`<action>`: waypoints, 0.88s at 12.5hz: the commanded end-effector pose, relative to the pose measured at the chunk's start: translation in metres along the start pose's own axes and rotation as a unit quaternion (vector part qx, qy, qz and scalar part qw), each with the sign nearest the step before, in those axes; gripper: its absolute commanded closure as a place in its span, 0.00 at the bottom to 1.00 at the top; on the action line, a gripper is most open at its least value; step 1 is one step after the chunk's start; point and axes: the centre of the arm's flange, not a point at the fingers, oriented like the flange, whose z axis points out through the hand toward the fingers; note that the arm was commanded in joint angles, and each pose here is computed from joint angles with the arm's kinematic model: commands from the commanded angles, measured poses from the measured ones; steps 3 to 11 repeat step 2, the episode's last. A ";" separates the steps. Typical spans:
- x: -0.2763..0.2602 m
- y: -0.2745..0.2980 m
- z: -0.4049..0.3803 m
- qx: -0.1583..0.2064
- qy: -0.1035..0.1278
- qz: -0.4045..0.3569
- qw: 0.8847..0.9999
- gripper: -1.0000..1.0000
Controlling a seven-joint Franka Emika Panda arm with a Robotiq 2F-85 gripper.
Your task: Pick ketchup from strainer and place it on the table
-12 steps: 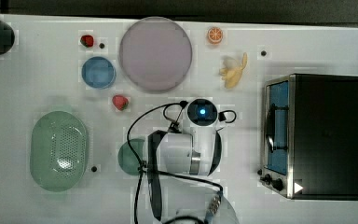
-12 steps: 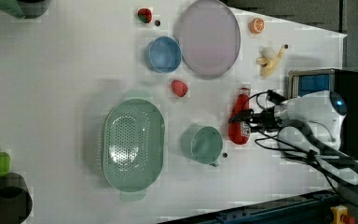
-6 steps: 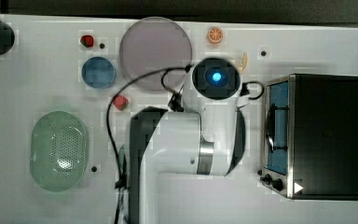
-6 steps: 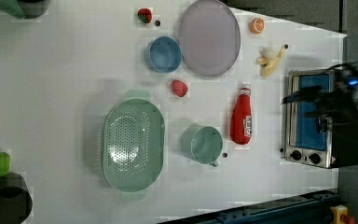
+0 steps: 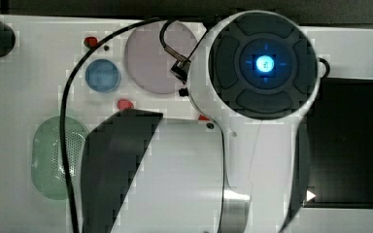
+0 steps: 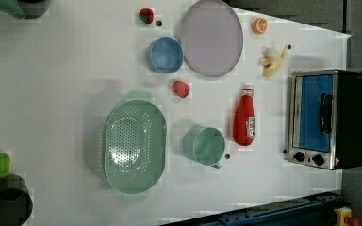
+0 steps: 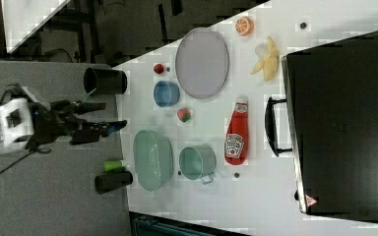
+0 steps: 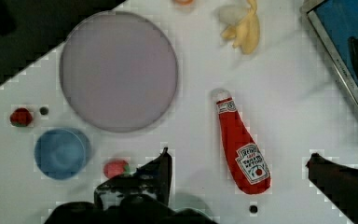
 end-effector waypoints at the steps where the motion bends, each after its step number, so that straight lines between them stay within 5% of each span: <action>1: 0.010 0.010 0.032 -0.025 -0.039 0.045 0.998 0.00; 11: 0.011 0.010 0.031 -0.023 -0.036 0.045 0.998 0.00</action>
